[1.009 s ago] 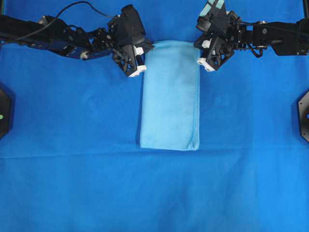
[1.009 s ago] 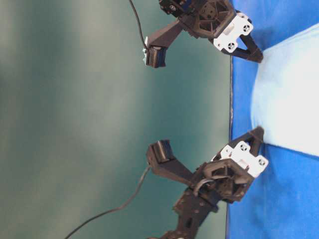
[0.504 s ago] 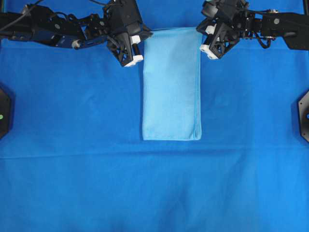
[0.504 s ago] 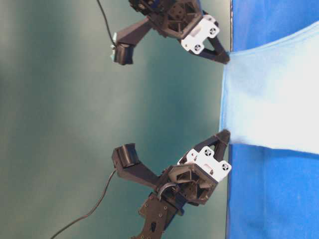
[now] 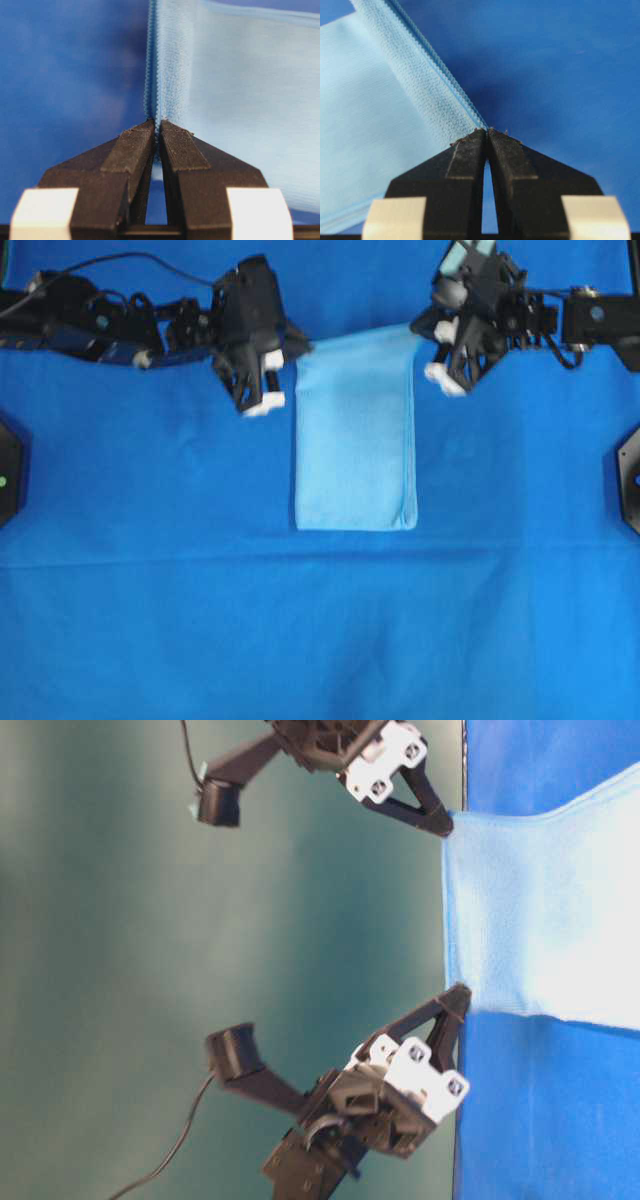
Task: Fold the light blue towel.
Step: 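Fold the top half down onto the bottom half with both grippers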
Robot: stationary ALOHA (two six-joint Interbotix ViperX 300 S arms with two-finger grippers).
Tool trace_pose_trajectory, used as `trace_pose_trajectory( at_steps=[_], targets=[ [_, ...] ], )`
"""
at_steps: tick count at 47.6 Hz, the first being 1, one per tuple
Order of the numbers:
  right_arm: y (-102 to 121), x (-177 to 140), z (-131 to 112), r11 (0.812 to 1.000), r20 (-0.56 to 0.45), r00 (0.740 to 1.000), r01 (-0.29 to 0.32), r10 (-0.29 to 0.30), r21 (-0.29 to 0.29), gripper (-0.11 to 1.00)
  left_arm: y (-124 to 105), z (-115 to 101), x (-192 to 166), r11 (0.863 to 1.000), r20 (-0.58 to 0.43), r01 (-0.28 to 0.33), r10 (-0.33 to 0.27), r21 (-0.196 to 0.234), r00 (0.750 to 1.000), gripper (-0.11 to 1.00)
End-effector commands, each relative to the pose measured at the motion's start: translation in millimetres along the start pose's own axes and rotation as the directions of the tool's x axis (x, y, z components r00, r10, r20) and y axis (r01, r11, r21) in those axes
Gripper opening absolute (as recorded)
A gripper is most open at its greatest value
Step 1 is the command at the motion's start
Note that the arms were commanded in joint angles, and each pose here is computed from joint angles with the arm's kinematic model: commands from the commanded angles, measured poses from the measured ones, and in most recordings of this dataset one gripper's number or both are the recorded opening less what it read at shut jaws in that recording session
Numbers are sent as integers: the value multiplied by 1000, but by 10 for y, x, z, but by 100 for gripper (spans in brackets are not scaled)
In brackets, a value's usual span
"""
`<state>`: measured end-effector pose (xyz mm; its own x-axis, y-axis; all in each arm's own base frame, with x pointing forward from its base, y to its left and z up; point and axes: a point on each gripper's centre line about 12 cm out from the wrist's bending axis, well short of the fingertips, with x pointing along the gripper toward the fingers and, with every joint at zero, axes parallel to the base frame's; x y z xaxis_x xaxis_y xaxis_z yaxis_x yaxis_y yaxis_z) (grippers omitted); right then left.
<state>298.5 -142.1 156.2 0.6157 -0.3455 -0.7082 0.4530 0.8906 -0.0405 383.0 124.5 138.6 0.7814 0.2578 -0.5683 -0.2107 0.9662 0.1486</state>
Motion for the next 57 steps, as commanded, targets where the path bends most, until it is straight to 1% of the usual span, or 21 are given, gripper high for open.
trace_pose_trajectory(
  at_steps=[1,7,11,17,26,32,39,43,46,49,57],
  targets=[
    [148,-158,34,1000,26,999,-29,29,-5,4,-166,102,-141,999,34,33,-33,12,999,5],
    [416,-263,-64,996,5,996,-85,85,-16,4,-436,70,-233,996,29,91,-92,17,995,5],
    [576,-303,-130,993,-21,993,-115,115,-10,4,-615,57,-291,991,27,130,-131,35,991,5],
    [795,-354,-231,989,-70,987,-146,145,-9,4,-913,43,-352,978,15,195,-197,79,980,5],
    [1095,-418,-376,982,-125,974,-190,188,-4,4,-1238,20,-397,956,-9,265,-266,128,964,5],
    [1222,-426,-439,977,-142,967,-213,211,7,4,-1358,-42,-396,946,-25,289,-289,144,957,5],
    [1265,-311,-560,980,-193,961,-201,199,10,4,-1452,-197,-309,939,-70,307,-300,153,951,5],
    [1279,-233,-621,981,-220,957,-194,190,5,4,-1477,-268,-238,940,-77,309,-300,148,951,5],
    [1295,-197,-641,980,-224,955,-199,195,4,4,-1486,-319,-182,940,-76,307,-298,147,951,5],
    [1312,-178,-650,978,-220,953,-210,206,6,4,-1505,-356,-133,941,-63,305,-299,147,952,5],
    [1363,-174,-618,968,-183,951,-252,250,16,4,-1522,-344,-117,941,-36,304,-302,148,953,5]
  ],
)
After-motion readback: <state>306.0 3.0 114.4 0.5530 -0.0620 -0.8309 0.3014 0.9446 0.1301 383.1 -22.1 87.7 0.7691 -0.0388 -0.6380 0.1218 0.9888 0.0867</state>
